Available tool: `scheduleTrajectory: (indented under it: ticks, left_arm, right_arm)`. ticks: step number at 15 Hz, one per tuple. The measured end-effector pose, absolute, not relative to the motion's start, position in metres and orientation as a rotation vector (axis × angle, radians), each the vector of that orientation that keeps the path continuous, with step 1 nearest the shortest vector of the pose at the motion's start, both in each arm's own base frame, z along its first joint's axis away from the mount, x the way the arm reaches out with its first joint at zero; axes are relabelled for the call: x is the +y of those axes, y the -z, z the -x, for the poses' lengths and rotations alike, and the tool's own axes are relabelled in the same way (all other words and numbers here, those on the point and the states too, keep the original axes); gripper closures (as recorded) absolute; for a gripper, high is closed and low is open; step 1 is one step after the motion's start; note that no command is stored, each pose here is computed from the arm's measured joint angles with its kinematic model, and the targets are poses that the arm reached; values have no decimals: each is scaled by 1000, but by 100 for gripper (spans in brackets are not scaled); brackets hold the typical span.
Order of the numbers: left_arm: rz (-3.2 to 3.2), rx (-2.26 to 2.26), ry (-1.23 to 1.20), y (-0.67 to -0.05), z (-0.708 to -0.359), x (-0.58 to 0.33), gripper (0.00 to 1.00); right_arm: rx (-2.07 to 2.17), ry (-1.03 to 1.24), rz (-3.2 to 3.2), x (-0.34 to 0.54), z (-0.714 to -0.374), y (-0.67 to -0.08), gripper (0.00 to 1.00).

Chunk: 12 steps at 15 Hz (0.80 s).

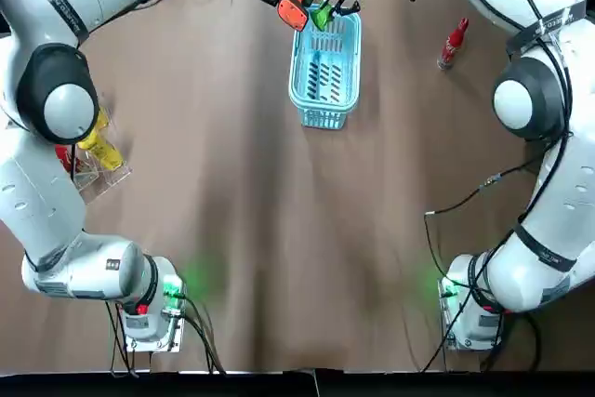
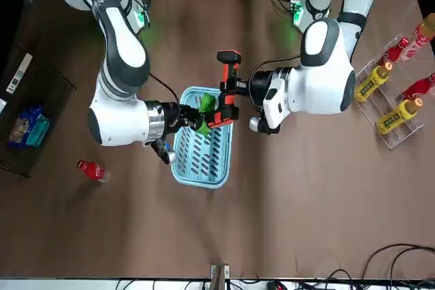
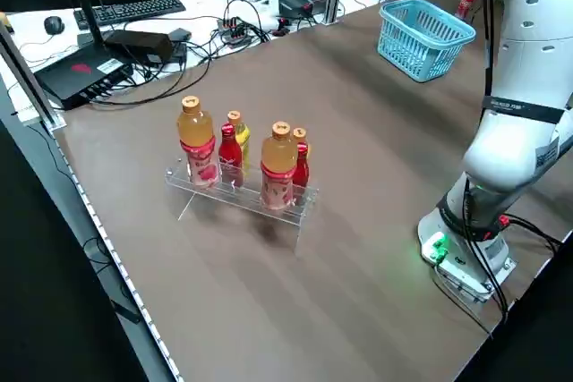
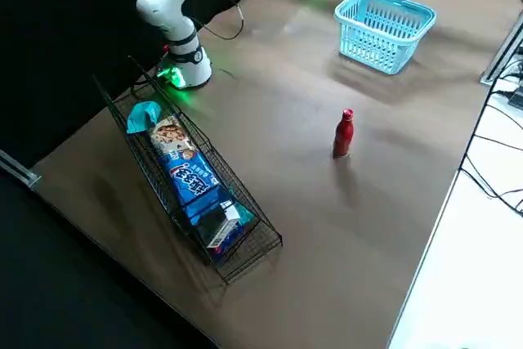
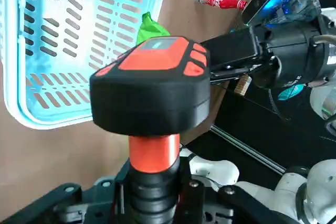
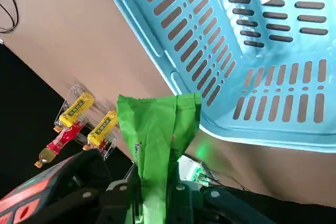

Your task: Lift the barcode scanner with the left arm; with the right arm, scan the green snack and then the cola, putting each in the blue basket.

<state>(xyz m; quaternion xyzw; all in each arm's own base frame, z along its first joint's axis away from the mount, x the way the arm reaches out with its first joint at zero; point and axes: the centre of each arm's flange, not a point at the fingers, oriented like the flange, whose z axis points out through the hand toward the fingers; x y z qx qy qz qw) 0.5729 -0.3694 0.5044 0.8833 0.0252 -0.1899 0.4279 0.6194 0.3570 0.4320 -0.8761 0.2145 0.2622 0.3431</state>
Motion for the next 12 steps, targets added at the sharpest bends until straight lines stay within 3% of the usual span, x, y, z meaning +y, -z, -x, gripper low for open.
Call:
scheduleTrajectory:
  ticks: [12]
  left_arm:
    - [-2247, 48, 407, -487, -578, -380, 63]
  right_arm:
    - [558, -675, 2295, 354, -620, -430, 78]
